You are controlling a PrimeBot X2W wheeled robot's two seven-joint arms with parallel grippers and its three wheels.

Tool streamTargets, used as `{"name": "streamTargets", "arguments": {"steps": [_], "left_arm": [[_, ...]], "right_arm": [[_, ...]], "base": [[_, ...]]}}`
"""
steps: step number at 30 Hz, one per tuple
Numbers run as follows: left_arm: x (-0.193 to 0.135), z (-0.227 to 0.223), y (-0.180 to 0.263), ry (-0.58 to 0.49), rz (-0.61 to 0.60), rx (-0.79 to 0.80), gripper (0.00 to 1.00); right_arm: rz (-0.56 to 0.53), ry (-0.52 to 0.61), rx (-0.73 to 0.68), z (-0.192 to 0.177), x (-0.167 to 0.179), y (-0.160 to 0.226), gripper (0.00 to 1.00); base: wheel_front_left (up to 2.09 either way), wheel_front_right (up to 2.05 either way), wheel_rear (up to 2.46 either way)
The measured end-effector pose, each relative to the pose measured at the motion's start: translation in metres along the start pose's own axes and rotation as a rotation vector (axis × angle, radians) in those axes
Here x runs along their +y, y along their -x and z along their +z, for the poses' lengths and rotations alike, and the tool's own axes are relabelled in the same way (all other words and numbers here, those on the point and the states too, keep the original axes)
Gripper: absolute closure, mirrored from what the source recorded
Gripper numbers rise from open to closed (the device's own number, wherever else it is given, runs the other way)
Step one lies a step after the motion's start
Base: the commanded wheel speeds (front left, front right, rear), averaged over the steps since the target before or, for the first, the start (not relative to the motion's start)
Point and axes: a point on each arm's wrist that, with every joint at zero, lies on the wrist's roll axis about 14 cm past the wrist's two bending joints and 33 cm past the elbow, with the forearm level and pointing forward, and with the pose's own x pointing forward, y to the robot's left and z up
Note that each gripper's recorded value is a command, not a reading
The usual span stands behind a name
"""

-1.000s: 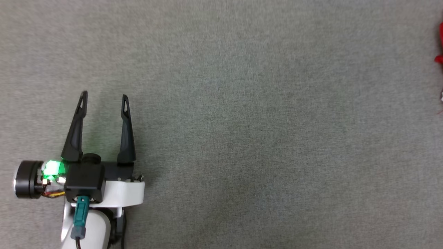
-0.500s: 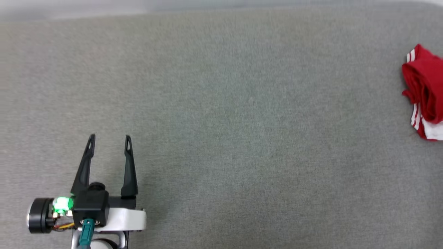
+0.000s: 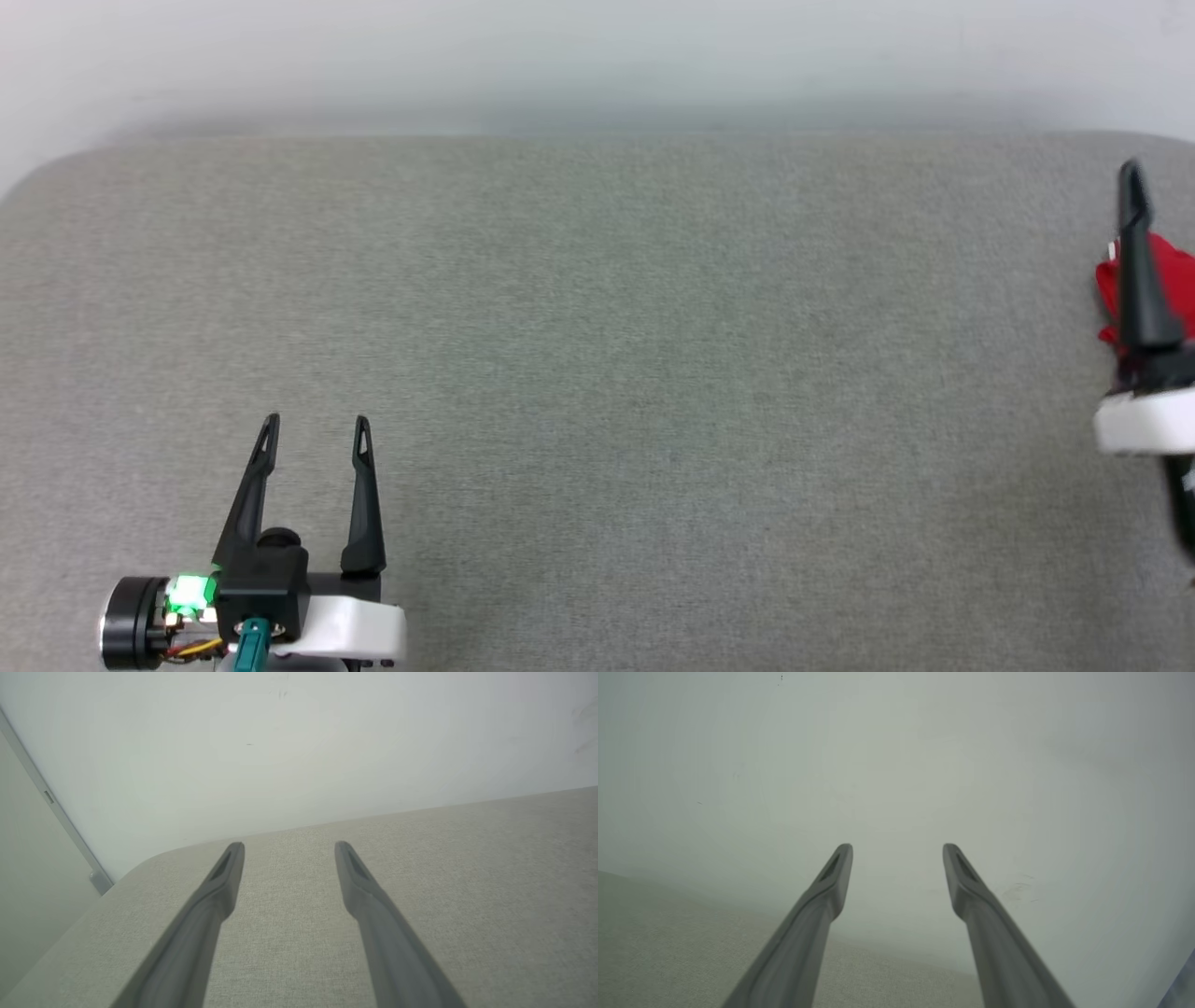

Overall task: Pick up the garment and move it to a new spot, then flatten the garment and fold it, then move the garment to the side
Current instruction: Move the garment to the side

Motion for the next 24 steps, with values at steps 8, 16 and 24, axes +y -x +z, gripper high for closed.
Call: {"name": "streamTargets", "arguments": {"steps": [8,16,24], "left_arm": [[0.011,0.007,0.017,0.008,0.041,-0.005,0.00],[0.018,0.005,0.032,0.008,0.057,0.011,0.00],[0.014,0.002,0.041,0.022,0.048,0.026,0.00]], "right_arm": [[0.025,-0.133,0.049,-0.012,0.044,0.032,0.00],[0.039,-0.211,0.157,-0.038,0.076,0.069,0.00],[0.035,-0.246,0.198,-0.045,0.085,0.091,0.00]], "base": [[0.00,0.00,0.00],[0.00,0.00,0.00],[0.00,0.00,0.00]]}}
